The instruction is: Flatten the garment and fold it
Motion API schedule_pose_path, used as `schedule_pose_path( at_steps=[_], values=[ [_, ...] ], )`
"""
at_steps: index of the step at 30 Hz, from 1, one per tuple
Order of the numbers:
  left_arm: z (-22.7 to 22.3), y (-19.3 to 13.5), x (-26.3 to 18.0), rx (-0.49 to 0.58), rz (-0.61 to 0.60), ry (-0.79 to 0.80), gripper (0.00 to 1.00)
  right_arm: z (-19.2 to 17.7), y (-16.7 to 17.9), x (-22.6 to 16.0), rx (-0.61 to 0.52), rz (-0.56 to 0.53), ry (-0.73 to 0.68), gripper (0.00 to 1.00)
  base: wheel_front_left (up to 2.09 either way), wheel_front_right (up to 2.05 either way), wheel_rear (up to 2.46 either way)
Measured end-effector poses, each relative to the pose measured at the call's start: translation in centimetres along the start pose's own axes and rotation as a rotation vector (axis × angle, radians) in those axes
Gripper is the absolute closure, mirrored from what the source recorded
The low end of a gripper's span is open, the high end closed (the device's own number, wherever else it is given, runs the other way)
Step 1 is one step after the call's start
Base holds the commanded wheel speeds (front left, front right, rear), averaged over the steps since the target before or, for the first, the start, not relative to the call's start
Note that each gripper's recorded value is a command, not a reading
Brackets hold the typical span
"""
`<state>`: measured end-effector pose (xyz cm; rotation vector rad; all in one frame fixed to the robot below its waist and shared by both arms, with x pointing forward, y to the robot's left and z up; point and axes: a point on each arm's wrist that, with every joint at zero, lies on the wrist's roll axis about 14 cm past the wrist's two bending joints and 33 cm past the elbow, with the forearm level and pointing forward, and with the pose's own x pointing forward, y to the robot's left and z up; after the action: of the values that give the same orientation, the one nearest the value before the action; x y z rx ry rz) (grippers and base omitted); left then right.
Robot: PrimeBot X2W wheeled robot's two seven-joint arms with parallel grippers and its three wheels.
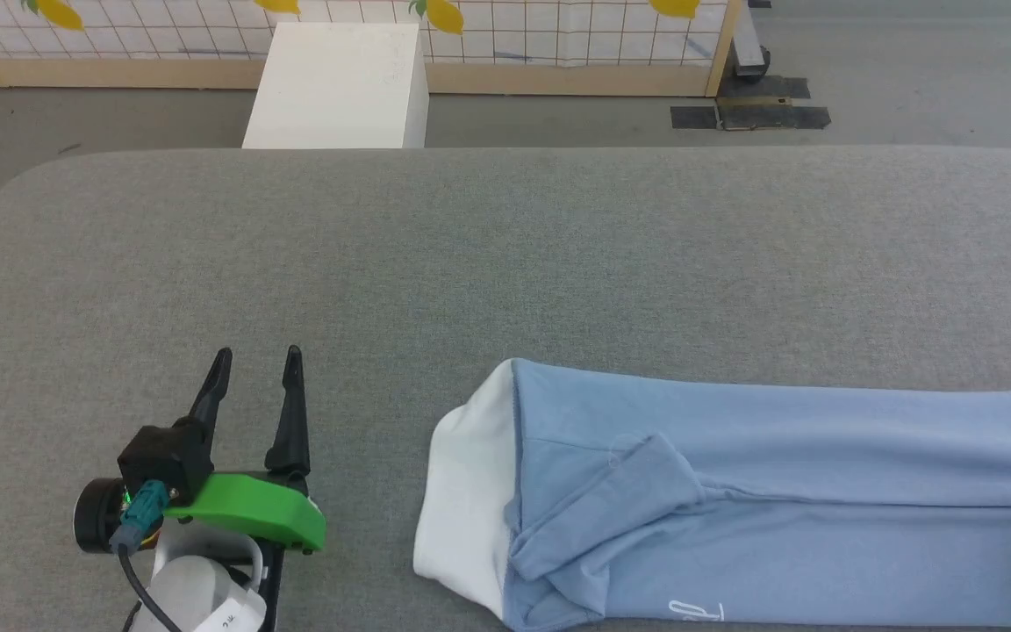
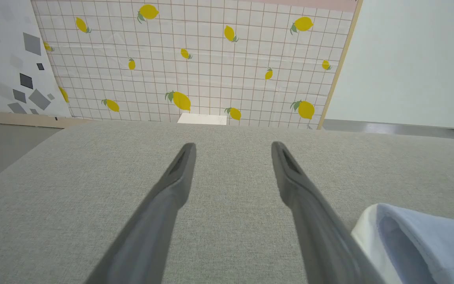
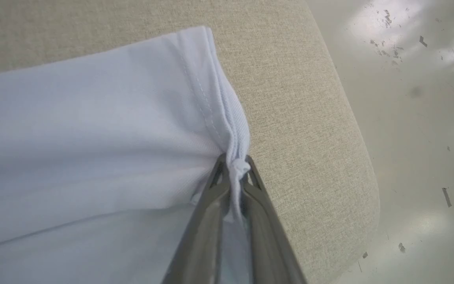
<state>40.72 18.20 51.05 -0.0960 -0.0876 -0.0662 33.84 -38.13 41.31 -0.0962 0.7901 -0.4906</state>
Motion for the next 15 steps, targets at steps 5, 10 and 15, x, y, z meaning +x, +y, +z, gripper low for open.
schedule_pose_path(
  at_steps=[5, 10, 15],
  values=[
    [0.1, 0.0, 0.0, 0.001, -0.002, -0.004, 0.00, 0.8, 0.3, -0.2, -0.019, 0.002, -0.029, 1.00, 0.00, 0.00, 0.00],
    [0.5, 0.0, -0.3, -0.009, 0.001, -0.013, 0.00, 4.6, 3.6, -2.5, -0.071, 0.092, -0.161, 1.00, 0.00, 0.00, 0.00],
    [1.1, 0.1, -0.6, -0.009, 0.005, -0.028, 0.00, 8.4, 11.5, -9.7, -0.184, 0.343, -0.298, 1.00, 0.00, 0.00, 0.00]
  ],
)
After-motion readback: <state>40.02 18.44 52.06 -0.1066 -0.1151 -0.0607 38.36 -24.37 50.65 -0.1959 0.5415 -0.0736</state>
